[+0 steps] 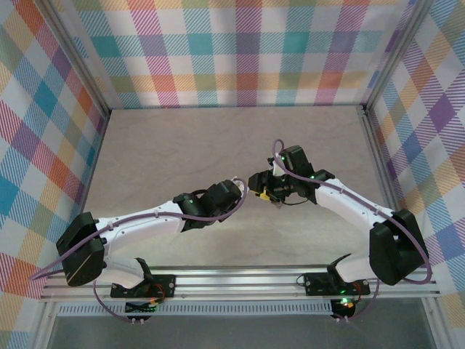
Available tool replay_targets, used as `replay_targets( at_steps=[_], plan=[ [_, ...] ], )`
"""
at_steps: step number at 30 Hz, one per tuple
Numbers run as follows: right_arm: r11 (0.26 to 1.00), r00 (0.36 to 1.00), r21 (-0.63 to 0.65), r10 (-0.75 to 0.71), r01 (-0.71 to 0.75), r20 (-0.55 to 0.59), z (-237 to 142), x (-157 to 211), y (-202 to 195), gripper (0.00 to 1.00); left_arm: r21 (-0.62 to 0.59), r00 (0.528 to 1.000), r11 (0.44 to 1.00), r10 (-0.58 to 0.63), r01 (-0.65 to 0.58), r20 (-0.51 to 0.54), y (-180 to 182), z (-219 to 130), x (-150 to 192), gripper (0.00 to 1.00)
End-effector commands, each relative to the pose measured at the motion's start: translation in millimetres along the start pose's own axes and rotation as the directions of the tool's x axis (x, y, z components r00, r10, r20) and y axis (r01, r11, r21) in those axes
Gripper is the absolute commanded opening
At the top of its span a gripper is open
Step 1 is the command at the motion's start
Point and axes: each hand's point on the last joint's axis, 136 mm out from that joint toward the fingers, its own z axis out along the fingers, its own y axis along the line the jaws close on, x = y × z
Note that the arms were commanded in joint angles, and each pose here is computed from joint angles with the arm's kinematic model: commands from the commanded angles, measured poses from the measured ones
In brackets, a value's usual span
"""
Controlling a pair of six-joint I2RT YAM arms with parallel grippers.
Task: Lock with the key
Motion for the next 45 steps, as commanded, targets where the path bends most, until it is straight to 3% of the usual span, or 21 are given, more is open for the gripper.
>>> replay_targets(
  at_steps=[1, 17, 30, 45],
  plan=[
    [0.999, 1.000, -0.038, 0.007, -0.007, -0.010, 1, -1, 6, 0.55, 0.005, 1.000, 1.000, 0.003, -0.003, 0.024, -2, -6, -9, 0.00],
    [0.998, 0.999, -0.046, 0.035, -0.036, -0.028, 8, -1, 2, 0.46, 0.049, 0.999, 0.998, 0.025, -0.026, 0.032, -18, -9, -12, 0.00],
    [0.998, 0.999, -0.040, 0.037, -0.038, -0.025, 10, -2, -1, 0.29, 0.090, 0.998, 0.996, 0.017, -0.023, 0.067, -24, -15, -16, 0.00],
    [0.993, 0.998, -0.110, -0.039, 0.044, 0.040, -1, -4, 14, 0.23, 0.100, 0.989, 0.995, -0.020, 0.005, 0.149, -19, -30, -21, 0.00]
  ],
)
